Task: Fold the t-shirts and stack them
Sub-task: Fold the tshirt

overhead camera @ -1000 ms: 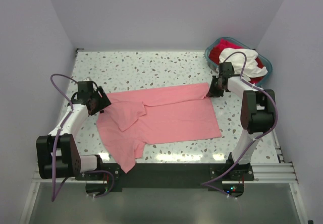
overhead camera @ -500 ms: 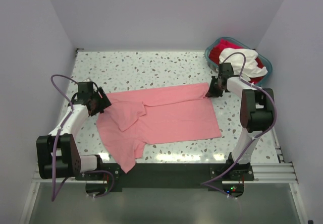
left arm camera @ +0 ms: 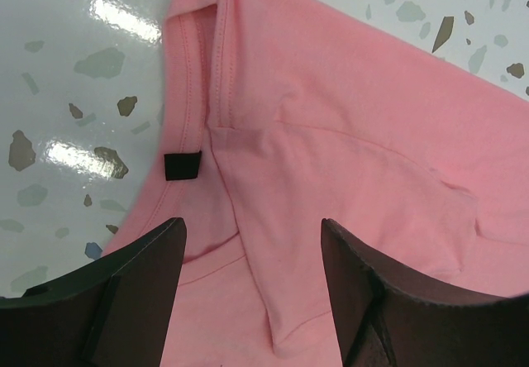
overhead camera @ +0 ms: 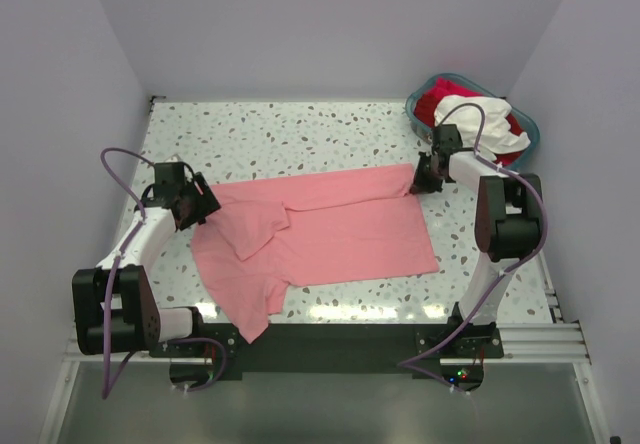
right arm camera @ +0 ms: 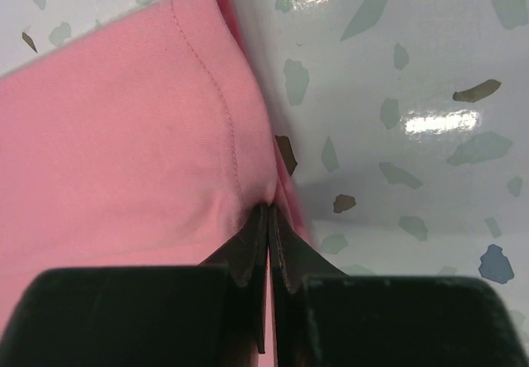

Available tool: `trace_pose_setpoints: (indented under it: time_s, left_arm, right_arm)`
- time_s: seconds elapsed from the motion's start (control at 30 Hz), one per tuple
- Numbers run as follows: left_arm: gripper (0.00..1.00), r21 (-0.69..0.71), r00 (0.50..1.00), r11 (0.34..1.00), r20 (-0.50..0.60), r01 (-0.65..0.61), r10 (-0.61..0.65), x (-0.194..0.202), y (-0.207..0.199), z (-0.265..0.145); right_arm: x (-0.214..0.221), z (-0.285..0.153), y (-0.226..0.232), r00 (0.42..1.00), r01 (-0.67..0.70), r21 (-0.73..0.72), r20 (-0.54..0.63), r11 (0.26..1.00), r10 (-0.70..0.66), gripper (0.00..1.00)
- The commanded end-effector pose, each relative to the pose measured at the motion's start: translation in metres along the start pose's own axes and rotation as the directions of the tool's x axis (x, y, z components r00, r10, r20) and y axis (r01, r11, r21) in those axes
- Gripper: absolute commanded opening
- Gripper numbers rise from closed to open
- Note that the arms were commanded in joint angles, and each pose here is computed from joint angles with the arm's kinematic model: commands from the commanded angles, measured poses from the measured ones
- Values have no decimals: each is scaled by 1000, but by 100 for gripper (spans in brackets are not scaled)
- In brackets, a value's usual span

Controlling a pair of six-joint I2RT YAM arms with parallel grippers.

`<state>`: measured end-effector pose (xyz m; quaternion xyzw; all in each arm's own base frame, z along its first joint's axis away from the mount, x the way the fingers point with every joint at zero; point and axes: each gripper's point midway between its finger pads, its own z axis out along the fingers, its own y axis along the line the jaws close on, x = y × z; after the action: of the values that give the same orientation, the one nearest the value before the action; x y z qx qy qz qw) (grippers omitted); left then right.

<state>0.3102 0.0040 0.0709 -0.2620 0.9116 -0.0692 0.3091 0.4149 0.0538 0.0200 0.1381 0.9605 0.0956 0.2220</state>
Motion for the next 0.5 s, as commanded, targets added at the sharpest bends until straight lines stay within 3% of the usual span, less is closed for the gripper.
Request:
trace_pose_setpoints:
  time_s: [0.0,0.47]
  left_arm:
    - [71,24,999,999,32,-33,32,-4,-3,-2]
    - [71,23,999,999,33,-39,38,-2,-1,-1]
  right_arm:
    - [-27,-22,1,996,53,35,77,998,-56,0]
    - [-22,-25,-9,993,119,92,14,989,-120,0]
